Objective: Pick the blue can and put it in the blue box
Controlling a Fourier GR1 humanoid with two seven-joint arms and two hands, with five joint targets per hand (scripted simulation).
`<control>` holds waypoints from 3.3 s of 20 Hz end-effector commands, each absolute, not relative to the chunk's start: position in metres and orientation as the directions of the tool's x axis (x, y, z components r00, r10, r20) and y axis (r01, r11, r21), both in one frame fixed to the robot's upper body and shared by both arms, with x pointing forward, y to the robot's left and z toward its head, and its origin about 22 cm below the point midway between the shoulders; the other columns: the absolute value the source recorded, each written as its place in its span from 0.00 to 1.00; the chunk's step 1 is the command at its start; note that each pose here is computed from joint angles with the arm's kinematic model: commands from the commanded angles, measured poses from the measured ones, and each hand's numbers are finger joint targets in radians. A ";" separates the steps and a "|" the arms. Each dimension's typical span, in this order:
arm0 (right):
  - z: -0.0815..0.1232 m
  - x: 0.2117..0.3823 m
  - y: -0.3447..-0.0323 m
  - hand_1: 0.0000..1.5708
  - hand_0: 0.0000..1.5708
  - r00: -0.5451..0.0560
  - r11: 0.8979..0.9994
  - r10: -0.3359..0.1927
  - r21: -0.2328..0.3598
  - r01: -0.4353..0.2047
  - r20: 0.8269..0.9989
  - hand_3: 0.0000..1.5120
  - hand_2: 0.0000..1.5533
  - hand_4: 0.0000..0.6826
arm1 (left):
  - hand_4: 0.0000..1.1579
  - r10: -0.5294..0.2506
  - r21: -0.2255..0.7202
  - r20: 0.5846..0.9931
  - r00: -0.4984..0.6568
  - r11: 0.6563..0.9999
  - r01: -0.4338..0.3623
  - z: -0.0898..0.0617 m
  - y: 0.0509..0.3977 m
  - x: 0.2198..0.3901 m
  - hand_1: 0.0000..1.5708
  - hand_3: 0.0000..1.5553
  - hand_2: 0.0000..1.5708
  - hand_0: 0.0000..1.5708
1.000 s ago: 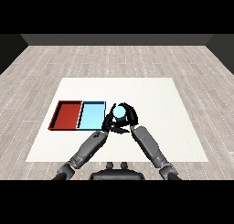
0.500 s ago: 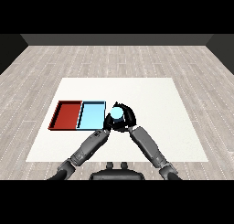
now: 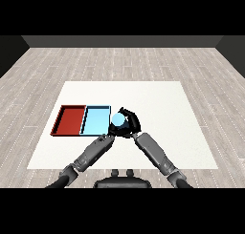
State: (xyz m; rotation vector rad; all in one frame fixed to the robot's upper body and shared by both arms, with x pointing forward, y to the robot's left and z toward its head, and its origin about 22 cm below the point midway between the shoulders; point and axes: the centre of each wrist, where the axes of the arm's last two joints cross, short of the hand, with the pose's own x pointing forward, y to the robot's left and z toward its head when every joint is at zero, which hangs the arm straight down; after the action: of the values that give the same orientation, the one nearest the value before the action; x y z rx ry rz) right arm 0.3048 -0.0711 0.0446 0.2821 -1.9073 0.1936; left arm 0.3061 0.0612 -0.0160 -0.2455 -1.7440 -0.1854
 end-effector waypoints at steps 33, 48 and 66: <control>0.066 0.302 -0.084 0.00 0.00 -0.326 0.968 -0.047 -0.037 -0.247 0.944 0.00 0.00 0.00 | 0.99 -0.050 0.060 0.985 -0.166 0.997 0.051 -0.019 0.061 0.316 1.00 0.96 1.00 1.00; 0.089 0.290 -0.171 0.00 0.00 -0.460 0.949 -0.312 0.254 -0.185 0.831 0.00 0.00 0.00 | 0.98 -0.106 0.091 0.979 -0.176 0.992 -0.087 -0.034 0.125 0.322 1.00 0.94 1.00 1.00; 0.073 0.306 -0.240 0.00 0.00 -0.451 0.956 -0.260 0.293 0.004 0.854 0.00 0.00 0.00 | 0.95 -0.308 0.344 0.936 0.168 0.900 -0.267 0.000 0.231 0.407 1.00 0.96 1.00 1.00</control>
State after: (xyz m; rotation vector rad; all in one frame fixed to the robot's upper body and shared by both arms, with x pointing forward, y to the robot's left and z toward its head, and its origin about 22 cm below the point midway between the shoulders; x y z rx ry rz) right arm 0.2908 -0.2424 0.0758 0.1887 -2.0336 -0.2906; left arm 0.3940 0.2095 -0.0051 0.4359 -1.5212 -0.0229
